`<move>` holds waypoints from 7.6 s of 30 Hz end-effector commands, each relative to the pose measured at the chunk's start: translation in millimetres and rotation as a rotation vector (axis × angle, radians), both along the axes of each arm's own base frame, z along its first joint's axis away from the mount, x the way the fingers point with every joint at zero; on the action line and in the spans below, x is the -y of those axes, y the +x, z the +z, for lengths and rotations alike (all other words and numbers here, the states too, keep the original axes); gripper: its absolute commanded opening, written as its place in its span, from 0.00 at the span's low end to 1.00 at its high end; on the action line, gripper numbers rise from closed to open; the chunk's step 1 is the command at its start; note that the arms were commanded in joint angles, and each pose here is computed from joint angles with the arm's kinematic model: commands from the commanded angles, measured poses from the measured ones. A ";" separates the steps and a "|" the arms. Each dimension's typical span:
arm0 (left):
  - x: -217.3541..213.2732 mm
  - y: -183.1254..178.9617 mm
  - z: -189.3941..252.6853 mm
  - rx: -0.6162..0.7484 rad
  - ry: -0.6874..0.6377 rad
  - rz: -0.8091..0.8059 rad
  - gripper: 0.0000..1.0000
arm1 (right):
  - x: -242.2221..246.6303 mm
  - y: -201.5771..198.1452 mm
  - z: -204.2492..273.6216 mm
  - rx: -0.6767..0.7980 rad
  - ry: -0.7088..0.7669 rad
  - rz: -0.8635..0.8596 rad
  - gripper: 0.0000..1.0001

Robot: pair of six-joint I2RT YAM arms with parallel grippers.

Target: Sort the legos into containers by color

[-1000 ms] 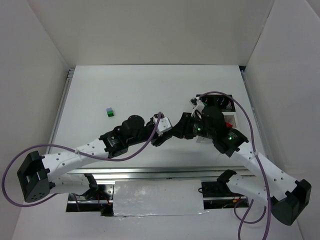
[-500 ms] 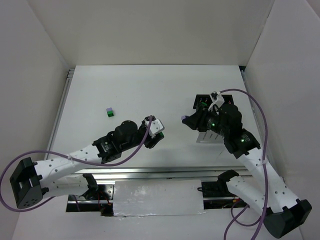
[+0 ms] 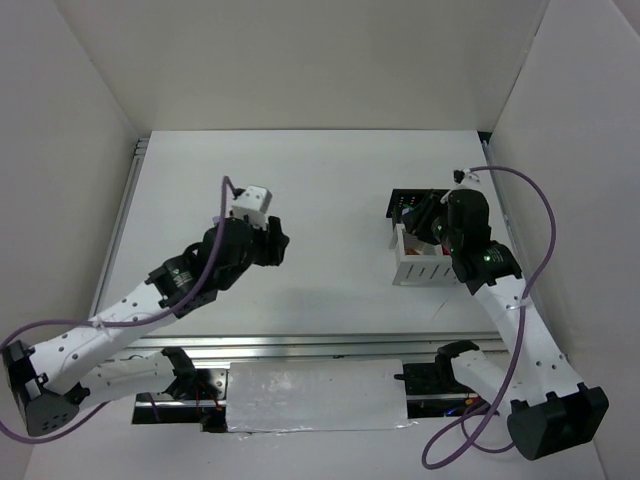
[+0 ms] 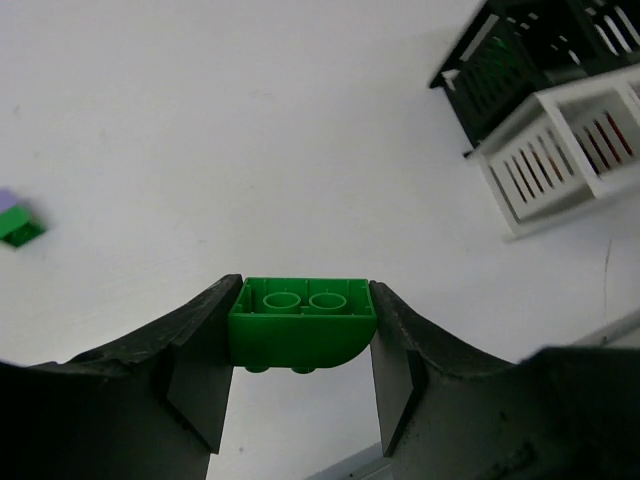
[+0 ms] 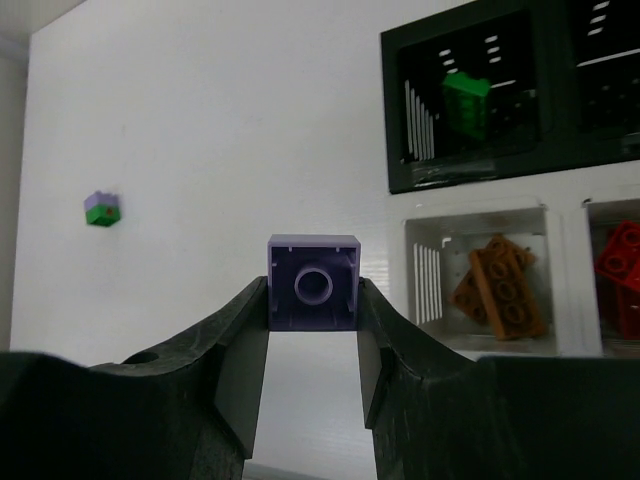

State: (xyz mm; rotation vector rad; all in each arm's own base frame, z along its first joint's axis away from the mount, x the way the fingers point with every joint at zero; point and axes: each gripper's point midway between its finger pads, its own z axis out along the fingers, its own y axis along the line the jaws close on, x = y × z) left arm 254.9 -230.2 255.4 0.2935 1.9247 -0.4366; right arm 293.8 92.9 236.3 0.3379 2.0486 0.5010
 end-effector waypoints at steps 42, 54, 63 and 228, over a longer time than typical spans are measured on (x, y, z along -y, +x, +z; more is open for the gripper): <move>-137.7 -5.1 -33.9 -0.167 0.123 0.316 0.00 | 144.0 98.4 -27.2 -0.173 -0.196 -0.549 0.00; -136.7 -1.1 -39.9 -0.186 0.122 0.311 0.00 | 141.9 95.1 -16.2 -0.141 -0.184 -0.540 0.00; -138.1 1.0 -42.3 -0.194 0.130 0.328 0.00 | 135.3 97.8 -21.2 -0.148 -0.168 -0.508 0.00; -34.8 -50.0 30.5 0.154 0.010 -0.470 1.00 | -285.9 -133.0 51.0 -0.337 0.414 0.945 0.00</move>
